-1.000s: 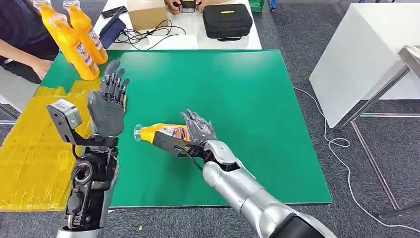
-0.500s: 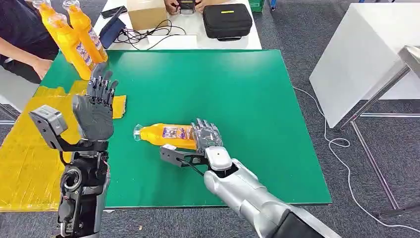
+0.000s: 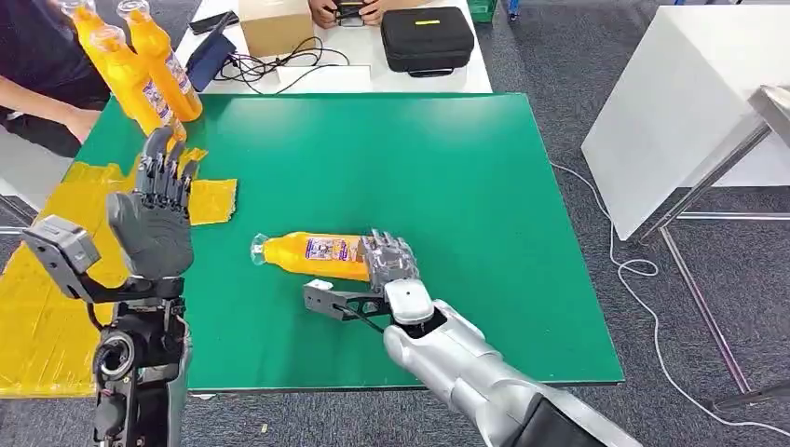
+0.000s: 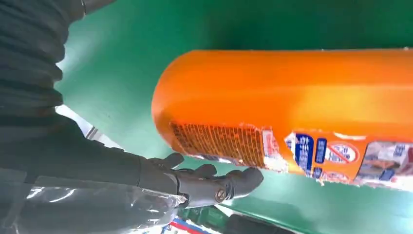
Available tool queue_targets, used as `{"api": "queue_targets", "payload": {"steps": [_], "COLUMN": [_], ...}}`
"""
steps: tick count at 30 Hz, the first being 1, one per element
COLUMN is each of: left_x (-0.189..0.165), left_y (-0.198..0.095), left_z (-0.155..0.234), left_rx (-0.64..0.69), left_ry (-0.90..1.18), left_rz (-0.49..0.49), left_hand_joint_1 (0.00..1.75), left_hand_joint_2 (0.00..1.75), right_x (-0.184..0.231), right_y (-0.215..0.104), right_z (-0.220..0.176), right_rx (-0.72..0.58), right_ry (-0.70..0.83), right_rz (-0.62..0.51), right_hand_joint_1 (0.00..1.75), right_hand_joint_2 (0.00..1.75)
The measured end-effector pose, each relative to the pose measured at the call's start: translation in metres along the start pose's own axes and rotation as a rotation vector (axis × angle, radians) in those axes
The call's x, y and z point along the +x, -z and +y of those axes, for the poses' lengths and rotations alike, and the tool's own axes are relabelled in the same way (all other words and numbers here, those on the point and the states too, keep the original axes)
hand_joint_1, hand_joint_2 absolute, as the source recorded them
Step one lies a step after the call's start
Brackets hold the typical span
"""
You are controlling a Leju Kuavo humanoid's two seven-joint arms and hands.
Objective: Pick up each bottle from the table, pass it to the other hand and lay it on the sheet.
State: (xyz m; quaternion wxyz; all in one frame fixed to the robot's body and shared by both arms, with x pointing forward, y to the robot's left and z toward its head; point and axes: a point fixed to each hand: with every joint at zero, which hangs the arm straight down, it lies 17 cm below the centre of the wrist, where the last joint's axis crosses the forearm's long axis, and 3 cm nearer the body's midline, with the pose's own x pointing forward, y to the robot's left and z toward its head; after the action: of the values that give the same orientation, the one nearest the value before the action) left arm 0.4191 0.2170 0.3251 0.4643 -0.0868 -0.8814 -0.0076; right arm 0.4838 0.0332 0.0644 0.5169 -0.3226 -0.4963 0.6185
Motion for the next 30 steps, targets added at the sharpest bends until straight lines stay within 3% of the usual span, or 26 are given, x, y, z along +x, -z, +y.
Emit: {"api": "queue_targets", "payload": {"steps": [3,4,30], "left_x": [-0.001,0.0,0.0], "left_y": [-0.004,-0.005,-0.013], "left_z": [0.002,0.002,0.011], "left_rx": [0.004,0.004,0.026], "left_ry": [0.003,0.004,0.009], "left_rz": [0.003,0.001,0.002], "left_hand_joint_1": [0.0,0.0,0.0], "left_hand_joint_2": [0.0,0.0,0.0], "right_x": [0.0,0.0,-0.003], "right_y": [0.0,-0.001,0.006], "right_z": [0.002,0.003,-0.017], "right_rx": [0.009,0.016,-0.004], "right_ry": [-0.003,-0.01,-0.045], "right_rz": [0.003,0.002,0.003], "right_hand_joint_1": [0.0,1.64,1.64], "right_hand_joint_2": [1.75,1.75,1.75]}}
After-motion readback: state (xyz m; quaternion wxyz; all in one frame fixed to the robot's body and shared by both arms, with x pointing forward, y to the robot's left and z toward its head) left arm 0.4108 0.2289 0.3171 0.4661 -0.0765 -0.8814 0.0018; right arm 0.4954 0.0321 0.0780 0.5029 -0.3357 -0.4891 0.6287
